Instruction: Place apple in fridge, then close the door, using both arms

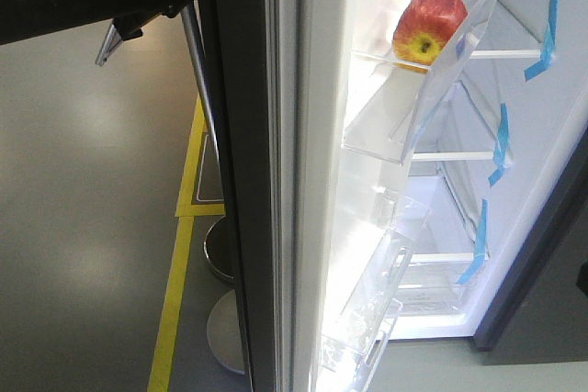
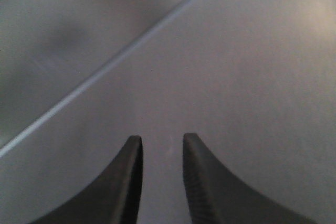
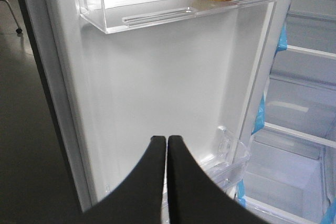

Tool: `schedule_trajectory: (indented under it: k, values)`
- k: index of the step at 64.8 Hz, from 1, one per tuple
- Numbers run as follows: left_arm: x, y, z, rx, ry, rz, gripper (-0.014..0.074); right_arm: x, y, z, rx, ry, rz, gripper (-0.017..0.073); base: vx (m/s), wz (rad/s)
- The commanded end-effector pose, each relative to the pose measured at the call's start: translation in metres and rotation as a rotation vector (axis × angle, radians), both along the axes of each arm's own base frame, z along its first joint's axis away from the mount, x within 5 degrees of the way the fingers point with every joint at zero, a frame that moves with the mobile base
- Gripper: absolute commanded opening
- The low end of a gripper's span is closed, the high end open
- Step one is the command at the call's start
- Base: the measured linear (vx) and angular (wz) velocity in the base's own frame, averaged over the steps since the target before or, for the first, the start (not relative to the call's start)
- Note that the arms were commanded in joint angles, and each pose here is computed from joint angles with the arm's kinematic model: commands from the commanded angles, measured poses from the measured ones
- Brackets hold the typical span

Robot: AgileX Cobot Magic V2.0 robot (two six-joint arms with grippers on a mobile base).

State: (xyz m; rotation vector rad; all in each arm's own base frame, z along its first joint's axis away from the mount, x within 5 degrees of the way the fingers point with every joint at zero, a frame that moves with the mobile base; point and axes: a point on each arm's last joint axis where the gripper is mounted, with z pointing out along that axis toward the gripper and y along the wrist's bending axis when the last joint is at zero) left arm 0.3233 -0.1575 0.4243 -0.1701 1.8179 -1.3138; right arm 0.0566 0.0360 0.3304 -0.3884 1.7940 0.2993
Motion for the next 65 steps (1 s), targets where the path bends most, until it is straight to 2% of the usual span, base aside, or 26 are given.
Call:
schedule_trajectory:
  k: [1, 12, 27, 38, 53, 65]
  values:
    - [-0.014, 0.001, 0.027, -0.073, -0.053, -0.028, 0.0203, 0.002, -0.001, 0.012, 0.040, -0.059, -0.029, -0.0005, 0.00, 0.00]
    - [-0.012, -0.005, 0.022, -0.094, -0.038, -0.090, 0.0203, 0.002, -0.001, 0.012, 0.040, -0.058, -0.028, -0.0005, 0.00, 0.00]
    - [-0.010, -0.017, 0.014, -0.147, -0.018, -0.225, 0.0203, 0.002, -0.001, 0.012, 0.039, -0.057, -0.027, -0.0005, 0.00, 0.00]
    - [-0.015, -0.028, 0.015, -0.168, -0.060, -0.292, 0.0204, 0.002, -0.001, 0.012, 0.040, -0.058, -0.028, -0.0005, 0.00, 0.00]
    - [-0.041, -0.077, 0.011, -0.177, -0.098, -0.428, 0.0204, 0.002, -0.001, 0.012, 0.047, -0.058, -0.026, -0.0005, 0.00, 0.00]
    - [-0.044, -0.116, 0.002, -0.153, -0.114, -0.504, 0.0204, 0.002, -0.001, 0.012, 0.047, -0.058, -0.025, -0.0005, 0.00, 0.00]
